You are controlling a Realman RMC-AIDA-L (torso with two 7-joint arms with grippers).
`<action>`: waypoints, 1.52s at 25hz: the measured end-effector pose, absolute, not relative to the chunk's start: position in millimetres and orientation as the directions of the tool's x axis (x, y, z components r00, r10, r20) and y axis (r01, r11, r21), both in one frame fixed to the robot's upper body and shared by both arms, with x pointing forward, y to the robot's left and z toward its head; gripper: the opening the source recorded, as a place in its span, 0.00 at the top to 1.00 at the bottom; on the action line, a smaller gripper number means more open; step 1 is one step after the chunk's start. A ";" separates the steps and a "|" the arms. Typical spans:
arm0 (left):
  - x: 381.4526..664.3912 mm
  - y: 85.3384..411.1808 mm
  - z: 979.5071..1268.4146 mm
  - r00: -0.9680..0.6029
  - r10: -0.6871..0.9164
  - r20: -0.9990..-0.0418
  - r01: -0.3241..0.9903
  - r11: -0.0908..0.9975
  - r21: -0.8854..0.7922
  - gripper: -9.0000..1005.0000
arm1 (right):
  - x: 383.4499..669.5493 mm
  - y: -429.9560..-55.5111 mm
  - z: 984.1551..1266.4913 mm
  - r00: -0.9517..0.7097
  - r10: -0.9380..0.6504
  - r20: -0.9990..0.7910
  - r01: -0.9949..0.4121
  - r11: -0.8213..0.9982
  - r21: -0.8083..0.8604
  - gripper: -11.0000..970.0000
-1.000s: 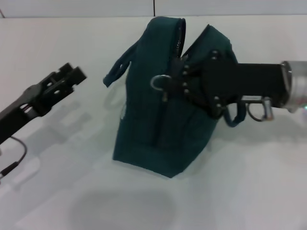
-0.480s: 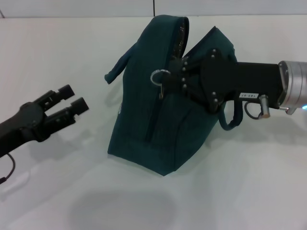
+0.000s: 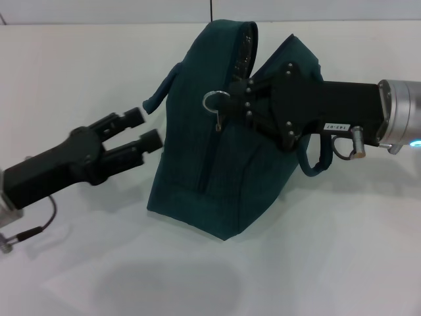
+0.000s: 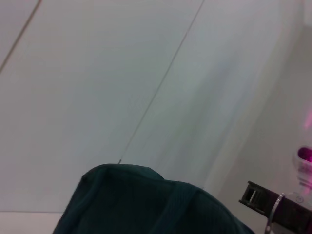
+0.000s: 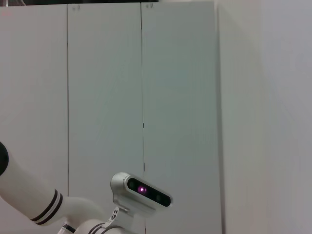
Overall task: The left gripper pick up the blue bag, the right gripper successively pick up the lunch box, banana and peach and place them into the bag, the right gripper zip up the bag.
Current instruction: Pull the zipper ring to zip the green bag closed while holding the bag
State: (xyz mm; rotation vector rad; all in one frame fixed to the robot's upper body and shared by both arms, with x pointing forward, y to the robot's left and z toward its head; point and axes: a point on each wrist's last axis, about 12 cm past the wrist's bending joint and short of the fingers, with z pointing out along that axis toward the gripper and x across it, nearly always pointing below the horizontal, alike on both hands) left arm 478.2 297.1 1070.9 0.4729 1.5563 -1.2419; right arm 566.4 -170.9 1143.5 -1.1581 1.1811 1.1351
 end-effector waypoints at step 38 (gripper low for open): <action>493.9 276.7 1063.8 -0.411 -0.230 -0.882 0.787 0.400 -0.471 0.46 | 569.1 -157.3 1146.6 0.066 0.023 -0.998 -0.997 0.048 -0.065 0.95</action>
